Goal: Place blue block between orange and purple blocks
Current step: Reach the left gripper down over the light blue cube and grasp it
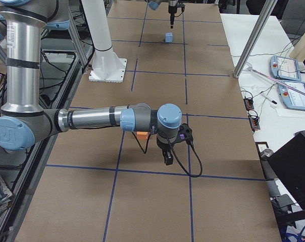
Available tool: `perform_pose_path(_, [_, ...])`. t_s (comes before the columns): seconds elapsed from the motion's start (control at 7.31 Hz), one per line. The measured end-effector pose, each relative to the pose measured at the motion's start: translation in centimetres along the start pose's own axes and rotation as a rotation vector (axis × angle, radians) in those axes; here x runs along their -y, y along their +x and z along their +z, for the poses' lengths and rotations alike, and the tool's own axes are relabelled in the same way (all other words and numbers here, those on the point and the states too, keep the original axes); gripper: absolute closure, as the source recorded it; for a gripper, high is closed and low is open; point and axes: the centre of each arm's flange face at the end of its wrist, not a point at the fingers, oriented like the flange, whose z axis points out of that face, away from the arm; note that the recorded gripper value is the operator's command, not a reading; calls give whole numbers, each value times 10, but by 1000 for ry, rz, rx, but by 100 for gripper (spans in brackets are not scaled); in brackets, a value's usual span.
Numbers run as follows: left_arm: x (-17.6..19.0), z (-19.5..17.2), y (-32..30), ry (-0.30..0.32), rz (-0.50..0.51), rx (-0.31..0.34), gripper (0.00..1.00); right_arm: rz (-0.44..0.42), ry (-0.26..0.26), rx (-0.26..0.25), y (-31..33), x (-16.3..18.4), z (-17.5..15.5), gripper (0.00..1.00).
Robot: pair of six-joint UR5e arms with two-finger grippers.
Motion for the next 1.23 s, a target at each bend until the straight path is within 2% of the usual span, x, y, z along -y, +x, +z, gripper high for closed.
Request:
perform_pose_path(0.27, [-10,30,33,3,-16,33,0,1,-1,0,1,0,1,0])
perform_pose_path(0.55, [-17,61,39,1,-16,84,0,3,-3,1,1,-1,1,0])
perform_pose_path(0.68, [-19,74,37,-6,-14,105,18,4,-4,1,2,-1,2,0])
perform_pose_path(0.82, [-18,84,36,-13,-15,118,73,4,-4,1,2,-1,2,0])
perform_pose_path(0.96, [-17,87,38,-16,-14,119,81,4,-4,1,2,-1,2,0])
perform_pose_path(1.23, [-11,79,56,-4,-4,94,79,5,-5,2,2,-2,3,0])
